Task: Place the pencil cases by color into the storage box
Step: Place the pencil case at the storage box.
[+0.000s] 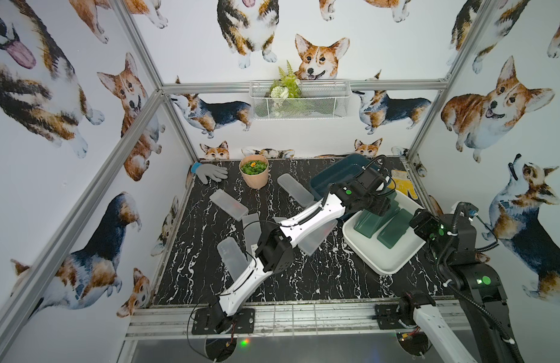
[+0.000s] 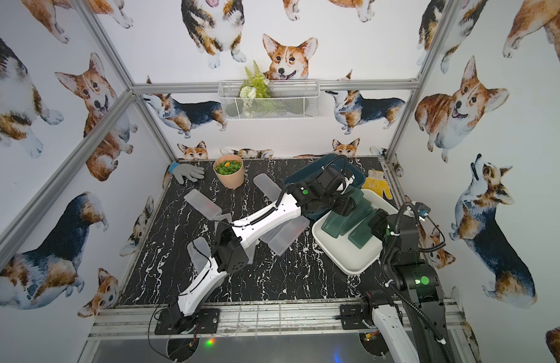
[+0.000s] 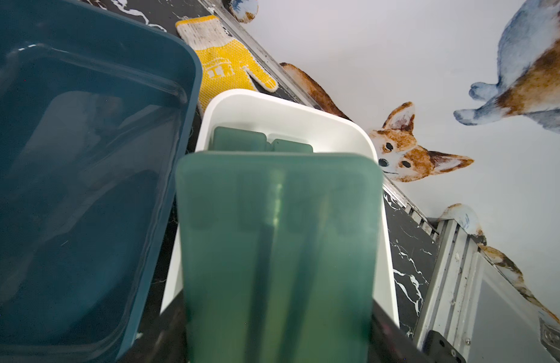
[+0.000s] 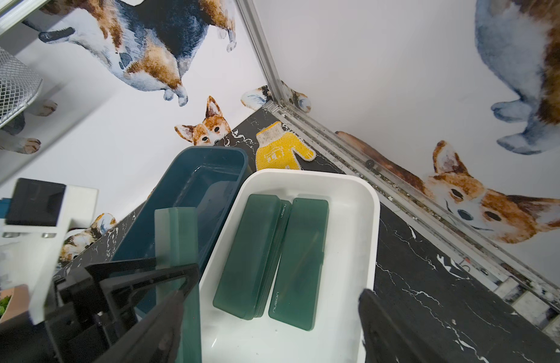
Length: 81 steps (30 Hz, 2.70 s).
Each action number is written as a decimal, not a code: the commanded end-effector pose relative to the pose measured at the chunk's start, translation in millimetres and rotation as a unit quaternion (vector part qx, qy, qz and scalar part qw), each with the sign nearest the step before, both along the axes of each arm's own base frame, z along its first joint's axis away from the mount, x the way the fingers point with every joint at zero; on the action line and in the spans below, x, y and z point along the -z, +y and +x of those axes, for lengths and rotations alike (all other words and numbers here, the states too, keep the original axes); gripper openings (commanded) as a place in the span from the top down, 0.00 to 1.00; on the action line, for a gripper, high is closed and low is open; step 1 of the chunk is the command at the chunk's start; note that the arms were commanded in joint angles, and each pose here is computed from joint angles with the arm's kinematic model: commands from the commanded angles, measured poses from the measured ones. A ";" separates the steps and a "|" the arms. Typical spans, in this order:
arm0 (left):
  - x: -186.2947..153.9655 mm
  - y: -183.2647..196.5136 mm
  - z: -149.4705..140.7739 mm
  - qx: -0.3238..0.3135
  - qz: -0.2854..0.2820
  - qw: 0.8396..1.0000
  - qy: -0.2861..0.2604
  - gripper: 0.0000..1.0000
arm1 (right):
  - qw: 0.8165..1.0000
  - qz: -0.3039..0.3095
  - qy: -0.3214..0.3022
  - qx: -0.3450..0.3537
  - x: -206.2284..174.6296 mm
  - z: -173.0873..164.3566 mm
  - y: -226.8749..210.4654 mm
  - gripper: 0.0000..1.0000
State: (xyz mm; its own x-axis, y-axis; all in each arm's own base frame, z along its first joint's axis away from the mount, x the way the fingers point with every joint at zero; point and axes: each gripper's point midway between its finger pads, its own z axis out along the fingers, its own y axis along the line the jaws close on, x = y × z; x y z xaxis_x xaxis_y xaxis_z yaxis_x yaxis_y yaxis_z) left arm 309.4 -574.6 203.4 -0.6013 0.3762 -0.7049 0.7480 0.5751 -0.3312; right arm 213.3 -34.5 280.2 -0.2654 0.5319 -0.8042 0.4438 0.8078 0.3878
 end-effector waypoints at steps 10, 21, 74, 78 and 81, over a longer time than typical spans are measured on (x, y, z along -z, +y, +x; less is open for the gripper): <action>18.4 -32.0 -10.0 0.030 -0.022 0.999 -0.003 0.48 | 0.996 -0.013 -0.037 -0.077 -16.4 -5.0 19.6 0.12; 41.1 -52.6 -21.0 0.047 -0.031 0.998 0.007 0.48 | 0.980 0.000 -0.107 -0.168 -59.6 0.7 51.3 0.12; 13.9 -51.9 10.6 0.003 -0.077 0.997 -0.011 0.09 | 0.957 0.044 -0.153 -0.243 -100.6 12.4 83.2 0.11; -20.6 -23.4 45.0 -0.038 -0.103 0.994 -0.007 0.09 | 0.958 0.042 -0.148 -0.242 -105.5 14.5 83.1 0.11; -39.4 8.7 71.8 -0.072 -0.110 0.991 -0.002 0.10 | 0.959 0.040 -0.138 -0.243 -106.3 14.5 83.0 0.11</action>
State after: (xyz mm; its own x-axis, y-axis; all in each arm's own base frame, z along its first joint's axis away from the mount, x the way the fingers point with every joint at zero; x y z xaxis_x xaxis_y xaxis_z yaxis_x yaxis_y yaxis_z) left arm 362.4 -583.1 216.3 -0.6257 0.2006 -0.7538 0.6961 0.5798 -0.4235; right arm 228.2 49.6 380.3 -0.2884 0.4651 -0.8370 -0.1065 0.8531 0.5108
